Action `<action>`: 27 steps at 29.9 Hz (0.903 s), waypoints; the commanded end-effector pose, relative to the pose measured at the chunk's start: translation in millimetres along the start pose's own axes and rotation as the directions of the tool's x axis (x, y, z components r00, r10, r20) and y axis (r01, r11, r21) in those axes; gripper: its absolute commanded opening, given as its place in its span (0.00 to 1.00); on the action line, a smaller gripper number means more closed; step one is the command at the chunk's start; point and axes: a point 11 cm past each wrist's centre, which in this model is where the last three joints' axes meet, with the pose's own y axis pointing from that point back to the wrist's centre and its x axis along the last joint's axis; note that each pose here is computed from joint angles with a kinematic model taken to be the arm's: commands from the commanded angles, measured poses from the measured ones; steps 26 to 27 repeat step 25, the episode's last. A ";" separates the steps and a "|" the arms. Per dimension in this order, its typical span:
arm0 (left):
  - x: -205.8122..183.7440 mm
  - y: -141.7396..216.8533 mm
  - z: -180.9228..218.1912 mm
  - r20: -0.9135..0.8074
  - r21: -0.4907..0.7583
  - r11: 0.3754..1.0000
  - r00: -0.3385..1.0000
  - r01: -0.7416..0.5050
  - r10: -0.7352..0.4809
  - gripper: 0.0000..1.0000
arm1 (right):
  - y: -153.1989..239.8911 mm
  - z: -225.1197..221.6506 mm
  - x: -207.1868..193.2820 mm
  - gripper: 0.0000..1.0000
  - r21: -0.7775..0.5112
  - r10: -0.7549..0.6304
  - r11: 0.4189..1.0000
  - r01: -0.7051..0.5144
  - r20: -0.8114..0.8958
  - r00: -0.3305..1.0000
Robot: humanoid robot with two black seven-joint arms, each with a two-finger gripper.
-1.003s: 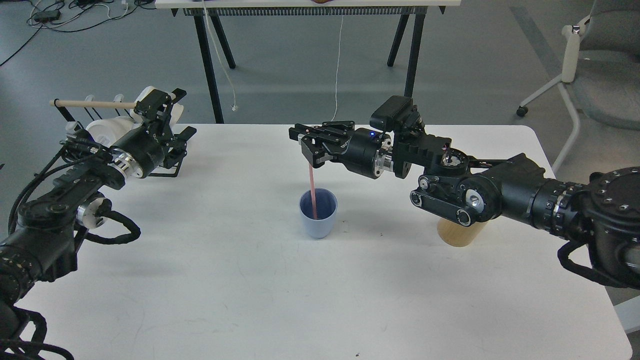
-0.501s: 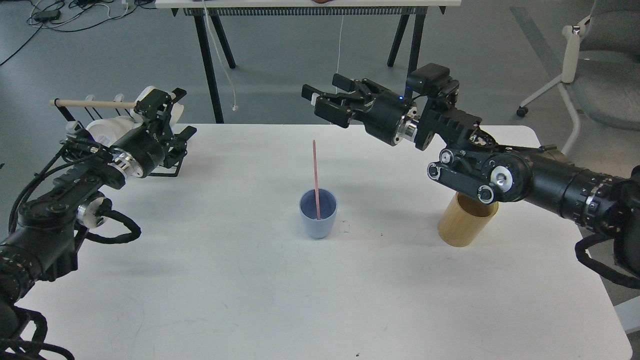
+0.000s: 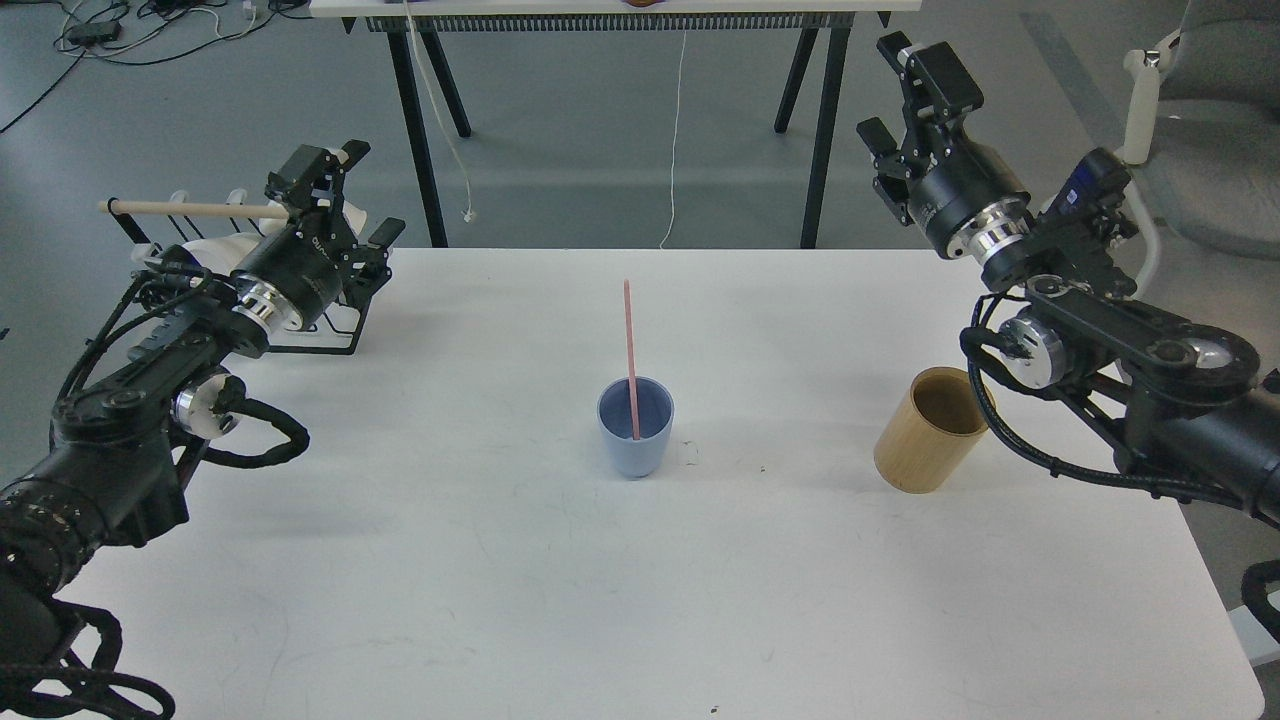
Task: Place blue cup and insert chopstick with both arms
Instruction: 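Release the pink stick and retract the right gripper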
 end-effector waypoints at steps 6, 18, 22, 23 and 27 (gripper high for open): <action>3.0 2.0 -0.3 -0.012 -0.004 1.000 1.000 -0.012 0.012 1.00 | 28.6 7.4 -9.0 0.99 0.073 -0.210 0.978 0.197 0.356 0.910; 2.8 2.6 -1.7 -0.016 -0.003 1.000 1.000 -0.013 0.013 1.00 | 28.4 -3.7 21.5 0.99 0.101 -0.139 0.989 0.111 0.337 0.931; 2.8 2.6 -1.7 -0.016 -0.003 1.000 1.000 -0.013 0.013 1.00 | 32.7 -2.6 25.6 0.99 0.103 -0.125 0.990 0.095 0.345 0.930; 2.1 2.3 -2.1 -0.017 -0.003 1.000 1.000 -0.012 0.012 1.00 | 35.4 1.2 25.3 0.99 0.097 -0.121 0.991 0.093 0.351 0.929; 2.0 2.3 -2.3 -0.016 -0.002 1.000 1.000 -0.012 0.012 1.00 | 36.4 2.7 25.8 0.99 0.091 -0.120 0.991 0.095 0.346 0.930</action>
